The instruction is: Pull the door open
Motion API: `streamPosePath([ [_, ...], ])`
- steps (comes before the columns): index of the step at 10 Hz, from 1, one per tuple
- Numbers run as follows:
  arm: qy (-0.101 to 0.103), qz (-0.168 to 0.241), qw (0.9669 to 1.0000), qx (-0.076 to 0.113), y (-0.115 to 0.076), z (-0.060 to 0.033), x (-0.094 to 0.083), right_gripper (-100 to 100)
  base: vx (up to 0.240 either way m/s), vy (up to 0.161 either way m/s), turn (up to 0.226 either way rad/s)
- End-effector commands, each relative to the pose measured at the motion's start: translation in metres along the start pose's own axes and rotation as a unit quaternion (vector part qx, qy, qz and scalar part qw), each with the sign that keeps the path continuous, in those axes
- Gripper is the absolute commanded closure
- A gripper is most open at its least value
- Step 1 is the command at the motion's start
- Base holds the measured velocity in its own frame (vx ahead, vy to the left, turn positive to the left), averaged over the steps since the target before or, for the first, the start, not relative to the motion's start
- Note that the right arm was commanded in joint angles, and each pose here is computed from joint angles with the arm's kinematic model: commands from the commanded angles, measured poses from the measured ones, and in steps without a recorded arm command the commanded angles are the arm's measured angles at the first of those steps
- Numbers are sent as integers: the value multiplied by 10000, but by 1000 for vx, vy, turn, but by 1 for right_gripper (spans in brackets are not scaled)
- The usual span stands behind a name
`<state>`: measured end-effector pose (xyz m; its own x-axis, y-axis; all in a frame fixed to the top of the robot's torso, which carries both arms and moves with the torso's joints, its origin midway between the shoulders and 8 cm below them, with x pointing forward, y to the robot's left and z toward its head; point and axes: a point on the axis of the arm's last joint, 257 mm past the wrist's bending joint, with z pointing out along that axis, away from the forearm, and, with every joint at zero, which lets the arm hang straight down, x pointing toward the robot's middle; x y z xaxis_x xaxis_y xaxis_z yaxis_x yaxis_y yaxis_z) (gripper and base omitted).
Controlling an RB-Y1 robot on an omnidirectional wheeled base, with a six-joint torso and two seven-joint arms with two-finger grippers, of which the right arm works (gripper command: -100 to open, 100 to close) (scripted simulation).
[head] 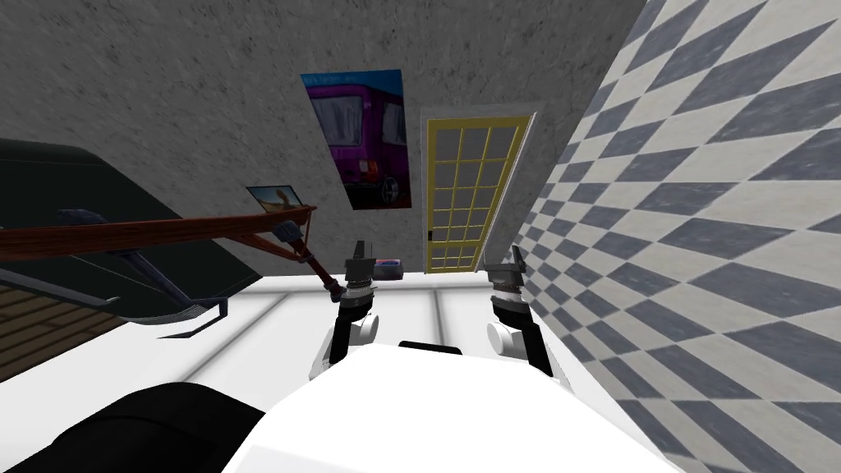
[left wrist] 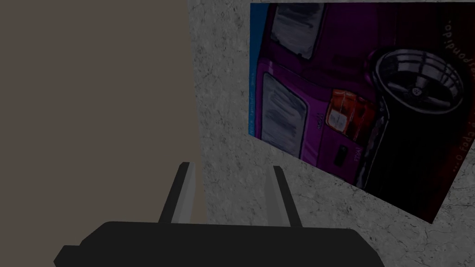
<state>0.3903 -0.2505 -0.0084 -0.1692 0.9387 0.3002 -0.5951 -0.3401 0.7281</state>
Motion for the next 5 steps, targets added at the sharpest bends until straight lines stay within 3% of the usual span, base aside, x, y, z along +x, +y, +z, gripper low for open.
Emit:
streamPosePath([
  [1, -32, 188, 9998, 69, -112, -18, -45, -100, 93, 18, 94],
  [5, -162, 691, 9972, 253, -414, -81, -196, -100, 92, 10, 111],
])
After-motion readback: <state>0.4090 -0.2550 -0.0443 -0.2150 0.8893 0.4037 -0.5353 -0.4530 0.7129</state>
